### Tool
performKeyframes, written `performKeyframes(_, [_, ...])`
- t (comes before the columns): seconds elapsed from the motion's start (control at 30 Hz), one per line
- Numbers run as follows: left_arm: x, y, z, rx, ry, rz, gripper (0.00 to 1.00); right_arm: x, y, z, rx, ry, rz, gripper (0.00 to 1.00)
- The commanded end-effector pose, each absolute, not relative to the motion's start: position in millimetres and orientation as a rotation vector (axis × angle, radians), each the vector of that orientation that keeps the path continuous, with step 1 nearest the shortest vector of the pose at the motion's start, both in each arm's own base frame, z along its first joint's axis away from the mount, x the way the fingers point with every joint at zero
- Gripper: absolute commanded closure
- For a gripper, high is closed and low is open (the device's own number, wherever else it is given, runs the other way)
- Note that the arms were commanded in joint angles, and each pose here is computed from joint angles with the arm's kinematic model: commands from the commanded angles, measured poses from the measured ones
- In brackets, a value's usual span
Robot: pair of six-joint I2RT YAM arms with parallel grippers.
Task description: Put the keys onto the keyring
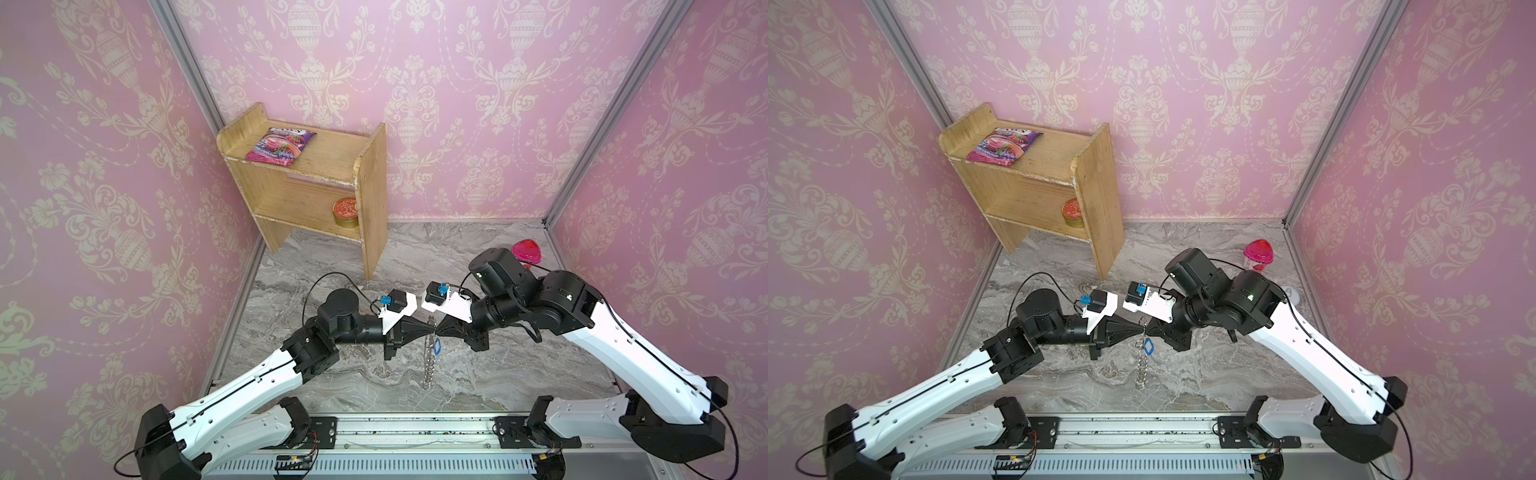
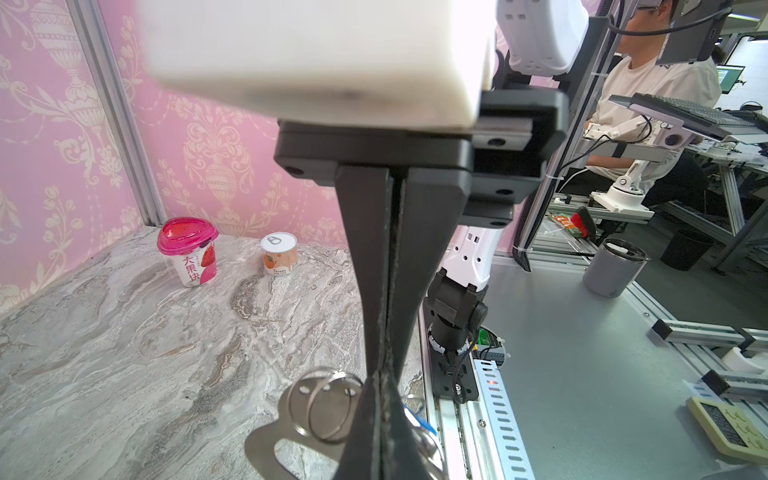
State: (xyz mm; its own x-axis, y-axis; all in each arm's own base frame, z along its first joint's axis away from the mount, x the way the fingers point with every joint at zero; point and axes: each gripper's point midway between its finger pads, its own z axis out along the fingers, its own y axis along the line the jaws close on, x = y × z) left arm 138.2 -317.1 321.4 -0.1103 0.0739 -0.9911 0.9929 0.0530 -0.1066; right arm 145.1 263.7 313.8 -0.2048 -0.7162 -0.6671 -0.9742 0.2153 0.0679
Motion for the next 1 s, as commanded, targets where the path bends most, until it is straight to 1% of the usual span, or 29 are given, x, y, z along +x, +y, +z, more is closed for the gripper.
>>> performKeyframes(0.0, [124.1,-320.2,333.7,1.22,1.321,-1.282,1.0,147.6,271.7,332.5,-1.546,1.903,0.685,1.0])
performKeyframes(0.13, [122.3,-319.9,334.6,1.223,1.307,-1.286,1.0,148.6,273.2,333.0,-1.542,1.904,0.688,1.0])
performKeyframes(0.27, [126.1,-315.5,343.0,1.168,1.269,-1.256,1.0,151.8,272.4,332.5,-1.522,1.916,0.673,1.0])
performKeyframes(0.37, [131.5,-310.6,350.7,1.109,1.239,-1.219,1.0,154.5,267.3,332.2,-1.491,1.932,0.641,0.79])
performKeyframes(0.4, [132.4,-308.6,357.3,1.089,1.218,-1.21,1.0,155.8,265.0,332.2,-1.476,1.937,0.631,0.75])
performKeyframes(0.43, [135.5,-306.7,352.0,1.062,1.224,-1.199,1.0,156.9,262.3,333.9,-1.453,1.937,0.622,0.72])
performKeyframes(0.63, [145.2,-300.3,365.8,0.942,1.151,-1.18,1.0,158.0,258.1,341.5,-1.341,1.912,0.671,0.68])
performKeyframes(0.97, [153.0,-298.2,375.9,0.865,1.091,-1.171,1.0,154.1,266.7,345.2,-1.324,1.85,0.749,0.65])
